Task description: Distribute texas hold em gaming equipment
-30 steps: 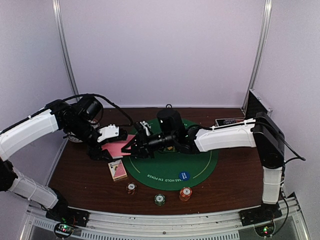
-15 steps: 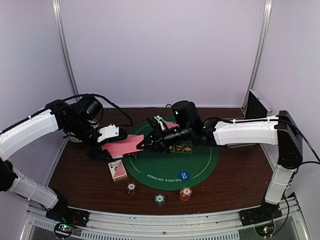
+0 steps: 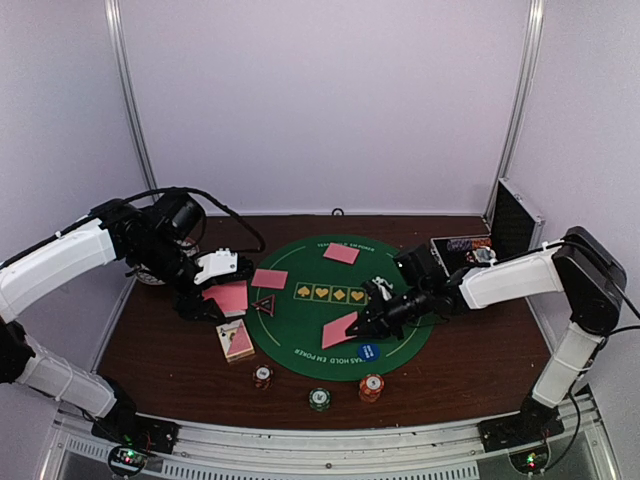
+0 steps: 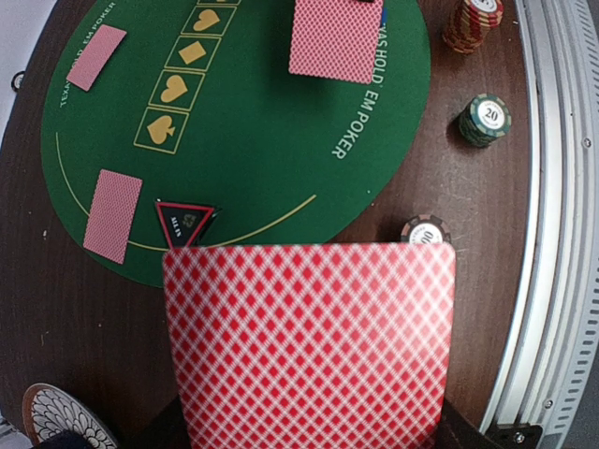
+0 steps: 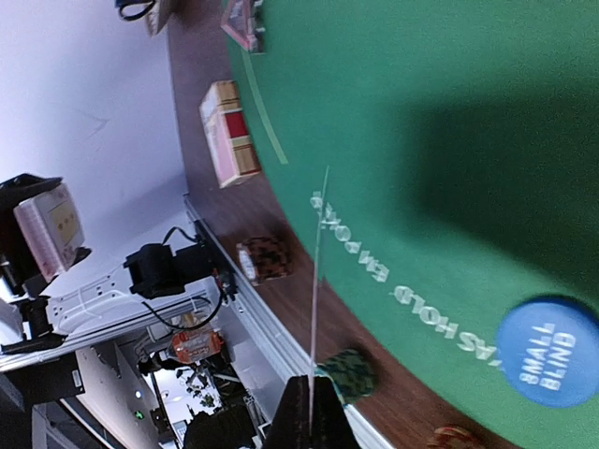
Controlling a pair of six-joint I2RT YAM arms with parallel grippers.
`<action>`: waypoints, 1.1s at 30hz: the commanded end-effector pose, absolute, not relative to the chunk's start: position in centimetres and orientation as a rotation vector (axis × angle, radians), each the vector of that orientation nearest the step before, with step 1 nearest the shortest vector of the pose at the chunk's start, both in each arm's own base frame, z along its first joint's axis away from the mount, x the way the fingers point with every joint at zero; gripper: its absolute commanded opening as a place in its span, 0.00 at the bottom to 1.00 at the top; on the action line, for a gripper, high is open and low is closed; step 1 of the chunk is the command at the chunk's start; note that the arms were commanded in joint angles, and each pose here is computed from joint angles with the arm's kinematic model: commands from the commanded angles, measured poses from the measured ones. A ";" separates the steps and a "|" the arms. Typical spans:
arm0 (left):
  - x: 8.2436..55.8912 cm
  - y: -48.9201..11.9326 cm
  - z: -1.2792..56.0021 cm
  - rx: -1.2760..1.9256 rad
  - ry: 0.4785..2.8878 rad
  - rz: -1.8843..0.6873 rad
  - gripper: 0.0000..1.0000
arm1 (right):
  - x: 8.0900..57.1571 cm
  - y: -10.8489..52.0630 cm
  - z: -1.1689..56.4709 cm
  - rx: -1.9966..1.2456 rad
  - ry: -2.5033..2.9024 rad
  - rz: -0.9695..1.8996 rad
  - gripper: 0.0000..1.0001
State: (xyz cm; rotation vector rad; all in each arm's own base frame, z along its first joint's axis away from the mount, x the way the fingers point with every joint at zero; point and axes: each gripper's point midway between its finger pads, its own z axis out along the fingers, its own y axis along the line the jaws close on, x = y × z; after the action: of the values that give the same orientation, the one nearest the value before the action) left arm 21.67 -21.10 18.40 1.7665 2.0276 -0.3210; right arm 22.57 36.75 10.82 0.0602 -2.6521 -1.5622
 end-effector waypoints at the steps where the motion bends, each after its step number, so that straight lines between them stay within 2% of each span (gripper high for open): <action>1: 22.1 -21.7 20.2 1.735 1.965 -0.325 0.00 | 22.8 34.1 8.3 0.044 -2.710 -1.506 0.00; 7: 22.1 -21.8 20.2 1.736 1.967 -0.330 0.00 | 23.1 32.3 5.3 -0.009 -2.744 -1.429 0.00; 15: 22.0 -21.8 20.4 1.734 1.970 -0.339 0.00 | 24.5 32.1 5.2 -0.024 -2.765 -1.440 0.00; 22: 22.0 -21.9 20.4 1.732 1.970 -0.343 0.00 | 24.3 31.4 4.7 0.000 -2.806 -1.337 0.15; 24: 21.9 -21.9 20.3 1.735 1.971 -0.345 0.00 | 24.4 31.1 4.8 0.008 -2.824 -1.316 0.15; 33: 21.8 -22.0 20.3 1.731 1.973 -0.355 0.00 | 26.0 31.2 5.2 0.051 -2.856 -1.274 0.11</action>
State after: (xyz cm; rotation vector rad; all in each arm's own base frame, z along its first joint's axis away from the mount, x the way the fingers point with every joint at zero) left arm 21.60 -21.18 18.47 1.7655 2.0263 -0.3306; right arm 24.72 31.58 5.32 0.0209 -2.8083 -1.3196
